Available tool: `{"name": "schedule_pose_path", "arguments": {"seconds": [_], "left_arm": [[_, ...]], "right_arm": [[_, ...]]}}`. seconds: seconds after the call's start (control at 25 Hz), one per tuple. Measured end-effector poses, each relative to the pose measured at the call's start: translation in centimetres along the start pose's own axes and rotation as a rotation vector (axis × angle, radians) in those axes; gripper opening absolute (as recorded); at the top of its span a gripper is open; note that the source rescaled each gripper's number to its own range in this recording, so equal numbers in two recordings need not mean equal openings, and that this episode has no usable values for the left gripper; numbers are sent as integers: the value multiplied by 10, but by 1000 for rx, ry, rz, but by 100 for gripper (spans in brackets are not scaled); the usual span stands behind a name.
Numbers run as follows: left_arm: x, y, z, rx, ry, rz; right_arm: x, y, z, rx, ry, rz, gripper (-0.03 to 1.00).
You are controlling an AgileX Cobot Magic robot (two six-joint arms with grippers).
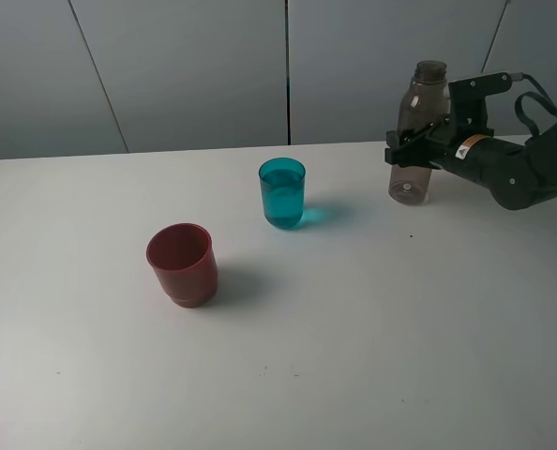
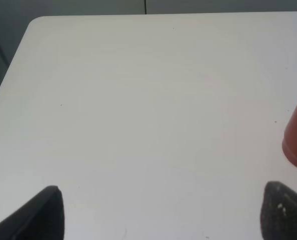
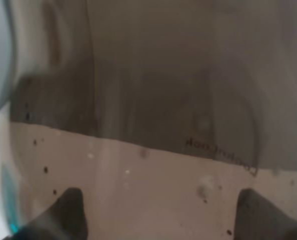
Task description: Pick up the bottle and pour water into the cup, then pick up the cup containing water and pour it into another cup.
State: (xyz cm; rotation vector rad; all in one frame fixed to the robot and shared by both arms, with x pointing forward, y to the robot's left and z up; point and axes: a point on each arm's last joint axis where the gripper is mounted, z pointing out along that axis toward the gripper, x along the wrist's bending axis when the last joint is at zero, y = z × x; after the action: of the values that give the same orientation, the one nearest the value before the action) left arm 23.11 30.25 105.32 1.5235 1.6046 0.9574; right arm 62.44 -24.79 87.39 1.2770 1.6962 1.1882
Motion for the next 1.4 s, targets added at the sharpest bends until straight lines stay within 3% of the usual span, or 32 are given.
{"name": "schedule_pose_path", "arguments": {"seconds": [0.08, 0.16, 0.28, 0.44, 0.48, 0.56, 1.4], "left_arm": [[0, 0, 0, 0, 0, 0], [0, 0, 0, 0, 0, 0], [0, 0, 0, 0, 0, 0], [0, 0, 0, 0, 0, 0], [0, 0, 0, 0, 0, 0], [0, 0, 0, 0, 0, 0], [0, 0, 0, 0, 0, 6]], "right_arm": [[0, 0, 0, 0, 1, -1, 1], [1, 0, 0, 1, 7, -5, 10], [2, -1, 0, 10, 18, -8, 40], [3, -2, 0, 17, 36, -2, 89], [3, -1, -1, 21, 34, 1, 95], [4, 2, -4, 25, 34, 1, 99], [15, -6, -104, 138, -27, -26, 99]]}}
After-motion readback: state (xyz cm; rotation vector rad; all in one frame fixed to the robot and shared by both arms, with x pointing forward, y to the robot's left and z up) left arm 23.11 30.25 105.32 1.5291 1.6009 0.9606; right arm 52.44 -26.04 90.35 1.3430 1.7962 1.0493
